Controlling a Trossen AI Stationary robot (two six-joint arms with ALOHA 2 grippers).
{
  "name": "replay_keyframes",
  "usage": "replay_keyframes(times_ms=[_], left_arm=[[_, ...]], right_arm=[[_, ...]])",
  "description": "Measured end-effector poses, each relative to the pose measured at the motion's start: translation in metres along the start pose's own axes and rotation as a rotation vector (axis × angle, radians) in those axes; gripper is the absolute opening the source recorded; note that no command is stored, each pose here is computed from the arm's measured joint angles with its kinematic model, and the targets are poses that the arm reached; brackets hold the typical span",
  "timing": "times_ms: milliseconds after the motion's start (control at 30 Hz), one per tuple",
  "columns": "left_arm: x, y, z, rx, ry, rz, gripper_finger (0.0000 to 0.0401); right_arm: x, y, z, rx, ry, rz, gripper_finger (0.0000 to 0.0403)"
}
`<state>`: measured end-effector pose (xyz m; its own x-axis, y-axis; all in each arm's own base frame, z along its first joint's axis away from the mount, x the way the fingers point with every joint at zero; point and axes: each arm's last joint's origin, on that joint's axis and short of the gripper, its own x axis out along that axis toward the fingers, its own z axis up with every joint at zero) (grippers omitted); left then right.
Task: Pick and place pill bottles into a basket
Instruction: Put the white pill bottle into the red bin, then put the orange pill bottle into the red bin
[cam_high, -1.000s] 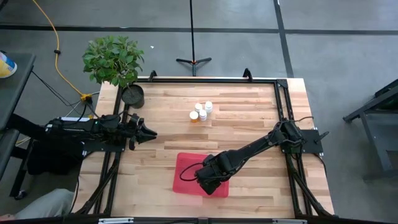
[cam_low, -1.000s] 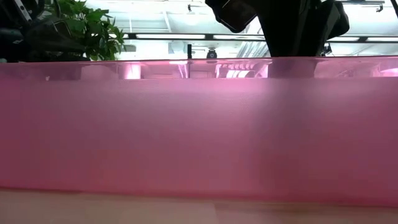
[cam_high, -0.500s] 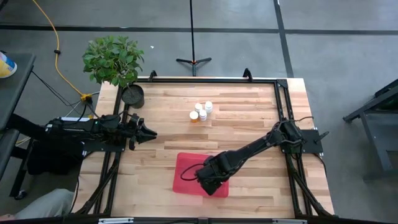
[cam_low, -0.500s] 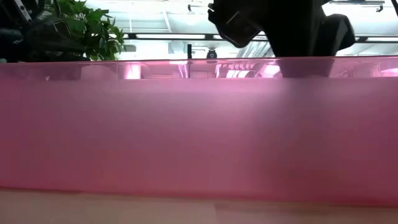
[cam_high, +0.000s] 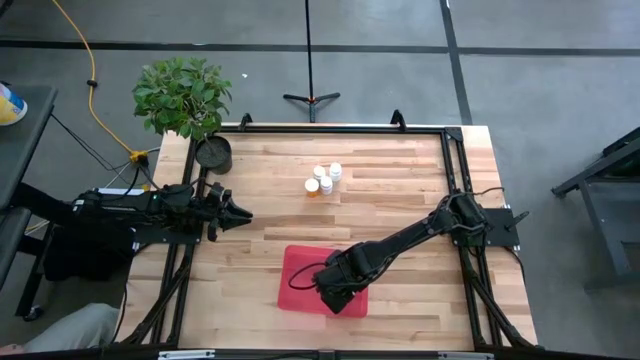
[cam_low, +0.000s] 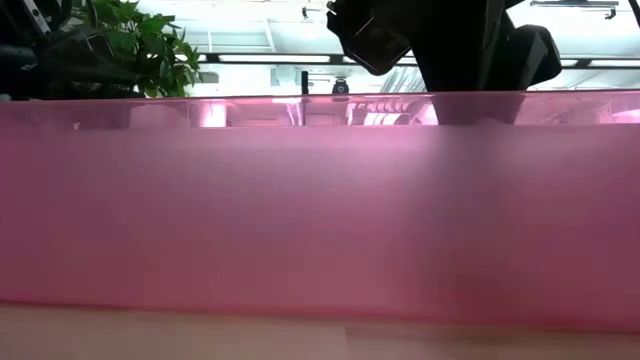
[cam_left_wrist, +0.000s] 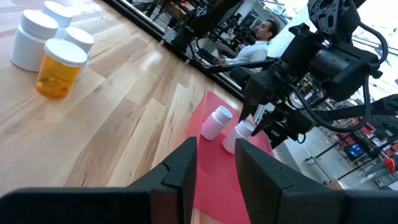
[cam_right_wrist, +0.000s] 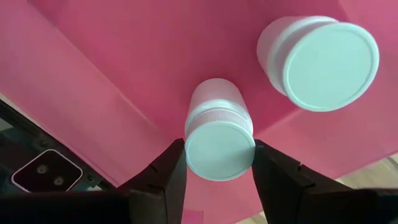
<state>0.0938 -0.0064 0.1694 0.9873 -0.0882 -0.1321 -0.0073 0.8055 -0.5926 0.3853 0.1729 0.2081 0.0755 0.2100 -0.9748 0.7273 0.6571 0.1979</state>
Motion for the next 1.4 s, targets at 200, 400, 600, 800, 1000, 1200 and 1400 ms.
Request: replay_keyframes(times_ms=[200,400,600,800,1000,1200,1400], left_arm=[[0.000,0.000,0.000,0.000,0.000,0.000,0.0145],[0.000,0.000,0.000,0.000,0.000,0.000,0.0145],[0.000,0.000,0.000,0.000,0.000,0.000,0.0145],[0.000,0.000,0.000,0.001,0.000,0.000,0.0145],[0.000,0.000,0.000,0.003,0.000,0.000,0.0145],[0.000,0.000,0.000,0.003,0.000,0.000,0.0145],[0.000,0.000,0.000,0.003,0.000,0.000,0.0145]], right_arm=[[0.000,0.000,0.000,0.000,-0.007,-0.002,0.0170],[0.000,0.000,0.000,0.000,-0.004,-0.001,0.0209],[0.000,0.000,0.000,0.001,0.000,0.000,0.0223],[0.000,0.000,0.000,0.001,0.007,0.002,0.0224],[-0.002,0.001,0.000,-0.001,0.007,0.003,0.0224],[-0.016,0.005,-0.001,-0.020,-0.004,0.013,0.0225],[-0.027,0.006,-0.002,-0.023,-0.002,-0.013,0.0225]])
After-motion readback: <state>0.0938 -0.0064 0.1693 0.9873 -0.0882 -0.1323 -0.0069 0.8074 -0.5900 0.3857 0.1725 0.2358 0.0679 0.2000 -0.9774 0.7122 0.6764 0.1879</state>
